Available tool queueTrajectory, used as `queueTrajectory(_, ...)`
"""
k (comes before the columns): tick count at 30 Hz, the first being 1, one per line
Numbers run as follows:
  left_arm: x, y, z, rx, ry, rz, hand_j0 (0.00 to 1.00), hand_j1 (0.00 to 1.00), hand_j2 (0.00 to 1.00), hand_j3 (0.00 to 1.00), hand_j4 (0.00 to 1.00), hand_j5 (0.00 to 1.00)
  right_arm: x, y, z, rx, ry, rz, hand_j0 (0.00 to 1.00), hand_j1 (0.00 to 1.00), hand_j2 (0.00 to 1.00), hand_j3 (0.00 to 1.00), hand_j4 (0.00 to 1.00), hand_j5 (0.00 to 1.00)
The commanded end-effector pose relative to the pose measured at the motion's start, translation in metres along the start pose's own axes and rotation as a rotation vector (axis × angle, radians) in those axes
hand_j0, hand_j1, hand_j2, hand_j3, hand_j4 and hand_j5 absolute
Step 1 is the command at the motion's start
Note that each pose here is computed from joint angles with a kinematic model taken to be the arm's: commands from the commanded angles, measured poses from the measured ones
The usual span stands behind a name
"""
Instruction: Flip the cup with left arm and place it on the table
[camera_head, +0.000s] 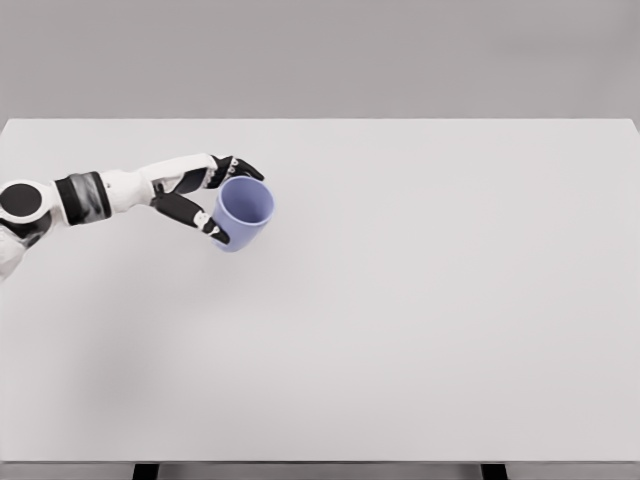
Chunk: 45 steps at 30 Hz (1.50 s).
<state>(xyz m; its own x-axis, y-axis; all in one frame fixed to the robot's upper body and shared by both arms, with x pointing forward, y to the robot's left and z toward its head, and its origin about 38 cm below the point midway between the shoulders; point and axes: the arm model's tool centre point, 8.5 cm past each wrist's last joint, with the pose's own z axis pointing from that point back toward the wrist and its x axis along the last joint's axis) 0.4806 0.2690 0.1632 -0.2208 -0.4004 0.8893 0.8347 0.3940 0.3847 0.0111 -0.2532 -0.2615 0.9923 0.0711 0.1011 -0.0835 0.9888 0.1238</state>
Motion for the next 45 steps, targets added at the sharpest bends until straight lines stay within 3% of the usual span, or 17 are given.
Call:
queueTrajectory(1, 0.001, 0.001, -0.003, 0.009, -0.008, 0.033, 0.73, 0.73, 0.73, 0.73, 0.73, 0.73, 0.0, 0.0, 0.0, -0.001, 0.0, -0.001, 1.0, 1.0, 1.0, 1.0, 1.0, 1.0)
queueTrajectory(14, -0.015, -0.014, -0.021, -0.002, 0.043, 0.149, 0.85, 0.85, 0.85, 0.85, 0.85, 0.85, 0.0, 0.0, 0.0, -0.001, 0.0, -0.001, 1.0, 1.0, 1.0, 1.0, 1.0, 1.0)
queueTrajectory(19, -0.015, -0.013, -0.021, 0.003, 0.046, 0.152, 0.86, 0.86, 0.86, 0.86, 0.86, 0.86, 0.0, 0.0, 0.0, -0.001, 0.0, -0.001, 1.0, 1.0, 1.0, 1.0, 1.0, 1.0)
queueTrajectory(22, -0.016, -0.013, -0.02, 0.003, 0.048, 0.15, 0.99, 0.99, 0.99, 0.99, 0.99, 0.99, 0.0, 0.0, 0.0, 0.001, 0.0, 0.001, 1.0, 1.0, 1.0, 1.0, 1.0, 1.0)
queueTrajectory(26, -0.018, -0.011, -0.016, 0.007, 0.059, 0.14, 1.0, 1.0, 1.0, 1.0, 1.0, 1.0, 0.0, 0.0, 0.0, 0.001, 0.0, -0.001, 1.0, 1.0, 1.0, 1.0, 1.0, 1.0)
queueTrajectory(30, -0.025, 0.001, 0.014, 0.027, 0.124, 0.062, 1.0, 1.0, 1.0, 1.0, 1.0, 1.0, 0.0, 0.0, 0.0, 0.001, 0.0, 0.001, 1.0, 1.0, 1.0, 1.0, 1.0, 1.0)
queueTrajectory(32, -0.029, 0.005, 0.025, 0.012, 0.176, -0.015, 1.0, 1.0, 1.0, 1.0, 1.0, 1.0, 0.0, 0.0, 0.0, 0.001, 0.0, -0.001, 1.0, 1.0, 1.0, 1.0, 1.0, 1.0)
queueTrajectory(36, -0.024, 0.017, 0.064, 0.028, 0.122, -0.155, 1.0, 1.0, 1.0, 1.0, 1.0, 1.0, 0.0, 0.0, 0.0, 0.001, 0.0, 0.001, 1.0, 1.0, 1.0, 1.0, 1.0, 1.0)
queueTrajectory(38, -0.027, 0.021, 0.077, 0.036, 0.148, -0.175, 1.0, 1.0, 1.0, 1.0, 1.0, 1.0, 0.0, 0.0, 0.0, 0.001, 0.0, -0.001, 1.0, 1.0, 1.0, 1.0, 1.0, 1.0)
queueTrajectory(45, -0.028, 0.021, 0.078, 0.035, 0.153, -0.177, 1.0, 1.0, 1.0, 1.0, 1.0, 1.0, 0.0, 0.0, 0.0, 0.001, 0.0, -0.001, 1.0, 1.0, 1.0, 1.0, 1.0, 1.0)
